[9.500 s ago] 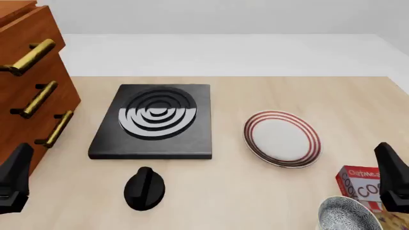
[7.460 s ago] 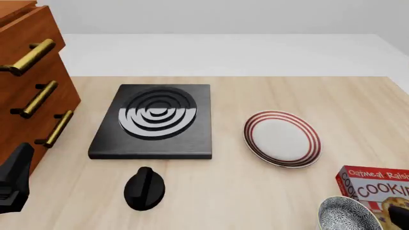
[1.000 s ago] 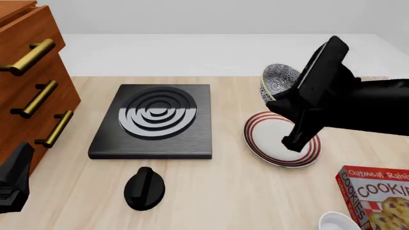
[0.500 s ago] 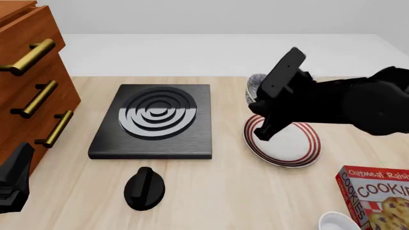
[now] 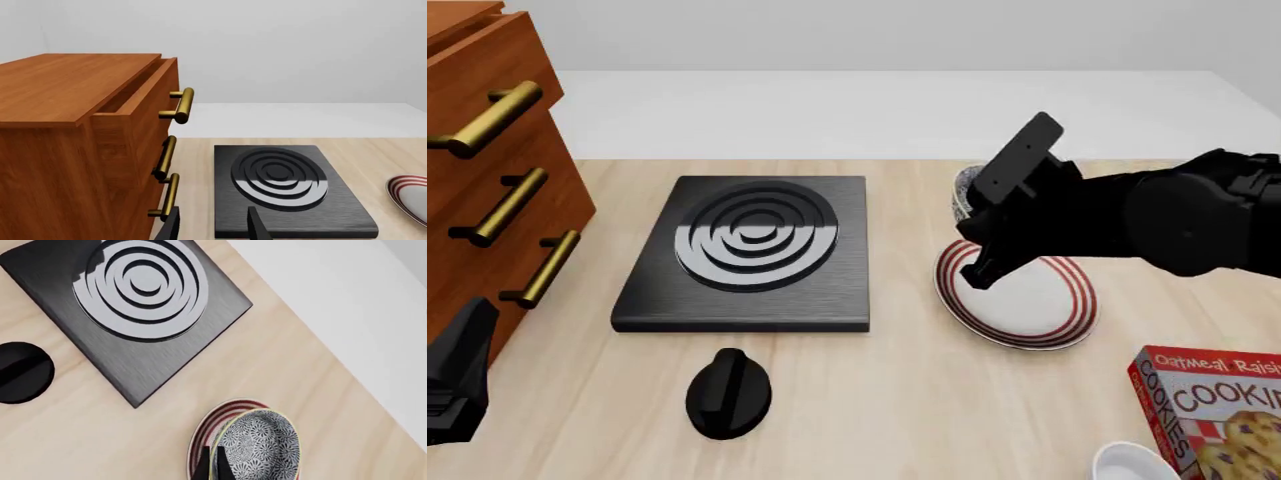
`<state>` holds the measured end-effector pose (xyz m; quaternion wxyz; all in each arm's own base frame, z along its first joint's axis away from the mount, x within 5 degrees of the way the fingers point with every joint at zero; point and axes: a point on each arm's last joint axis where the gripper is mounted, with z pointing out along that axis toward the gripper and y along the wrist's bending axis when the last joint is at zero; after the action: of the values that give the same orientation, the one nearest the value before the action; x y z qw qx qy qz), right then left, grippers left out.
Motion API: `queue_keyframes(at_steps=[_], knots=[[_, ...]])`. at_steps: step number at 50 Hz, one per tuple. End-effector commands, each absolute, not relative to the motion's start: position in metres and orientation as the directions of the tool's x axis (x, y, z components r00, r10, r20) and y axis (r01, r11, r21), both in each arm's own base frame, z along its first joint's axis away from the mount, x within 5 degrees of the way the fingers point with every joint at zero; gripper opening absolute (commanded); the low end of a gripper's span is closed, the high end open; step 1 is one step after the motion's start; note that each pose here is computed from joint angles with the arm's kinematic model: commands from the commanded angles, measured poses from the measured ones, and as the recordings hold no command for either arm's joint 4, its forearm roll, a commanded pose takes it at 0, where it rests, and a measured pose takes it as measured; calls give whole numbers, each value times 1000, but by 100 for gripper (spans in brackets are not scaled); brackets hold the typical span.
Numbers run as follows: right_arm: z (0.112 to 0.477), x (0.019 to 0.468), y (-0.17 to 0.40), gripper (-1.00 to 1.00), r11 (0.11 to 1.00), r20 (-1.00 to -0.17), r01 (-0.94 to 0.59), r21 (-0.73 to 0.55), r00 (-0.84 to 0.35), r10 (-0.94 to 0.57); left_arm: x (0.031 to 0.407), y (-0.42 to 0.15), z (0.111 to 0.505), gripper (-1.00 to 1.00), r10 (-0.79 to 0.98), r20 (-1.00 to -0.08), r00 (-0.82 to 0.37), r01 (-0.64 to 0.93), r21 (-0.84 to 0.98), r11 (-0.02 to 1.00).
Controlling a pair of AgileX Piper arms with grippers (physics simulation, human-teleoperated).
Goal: Pick the akita bowl on the ramekin and place it on the plate.
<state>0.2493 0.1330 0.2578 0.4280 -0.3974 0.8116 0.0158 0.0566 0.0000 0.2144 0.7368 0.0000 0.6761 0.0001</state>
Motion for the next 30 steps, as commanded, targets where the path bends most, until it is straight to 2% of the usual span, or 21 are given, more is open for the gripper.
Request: queue_keyframes(at_steps=[1,30], knots=[[254,256,128,-100,698,-705,-642,-319,-331,-627,57,0,214,100,0,-996,86,0,0,1000],[235,275,114,-100,746,-695,-593,-304,-397,-599,57,0,214,100,0,-996,86,0,0,1000]])
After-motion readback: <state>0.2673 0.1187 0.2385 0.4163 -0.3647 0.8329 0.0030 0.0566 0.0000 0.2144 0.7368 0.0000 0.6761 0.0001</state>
